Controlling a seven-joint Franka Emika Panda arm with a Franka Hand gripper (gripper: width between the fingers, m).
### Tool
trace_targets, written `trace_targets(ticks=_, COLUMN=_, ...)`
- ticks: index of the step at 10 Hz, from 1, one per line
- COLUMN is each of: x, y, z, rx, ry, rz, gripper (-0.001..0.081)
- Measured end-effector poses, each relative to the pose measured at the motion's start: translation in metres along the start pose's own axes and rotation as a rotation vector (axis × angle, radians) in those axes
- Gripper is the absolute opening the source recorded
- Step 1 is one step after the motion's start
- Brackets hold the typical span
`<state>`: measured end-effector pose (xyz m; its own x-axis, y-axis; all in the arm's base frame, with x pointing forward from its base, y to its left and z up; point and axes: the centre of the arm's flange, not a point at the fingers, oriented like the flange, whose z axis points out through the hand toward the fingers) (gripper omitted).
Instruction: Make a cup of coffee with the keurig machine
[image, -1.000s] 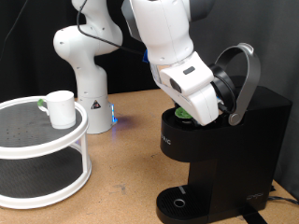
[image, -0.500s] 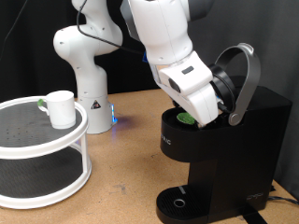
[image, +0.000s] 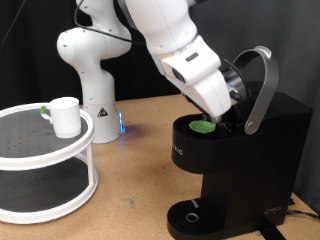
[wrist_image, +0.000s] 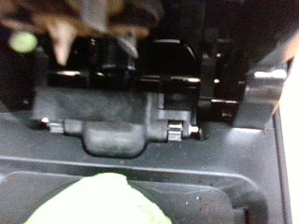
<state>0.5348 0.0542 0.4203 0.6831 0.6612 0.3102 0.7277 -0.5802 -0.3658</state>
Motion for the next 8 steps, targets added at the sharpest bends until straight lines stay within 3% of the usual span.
trace_targets(ticks=2, x=-0.003, y=-0.002, z=-0.015, rx=0.006, ry=0.009, rz=-0.014, gripper=0.0805)
trace_targets(ticks=5, x=-0.006, y=0.001, z=-0.016, rx=0.002, ry=0.016, rz=-0.013, gripper=0.0805)
trace_targets(ticks=8, x=-0.015, y=0.006, z=-0.042, rx=-0.014, ry=0.073, rz=-0.004, gripper=0.0805)
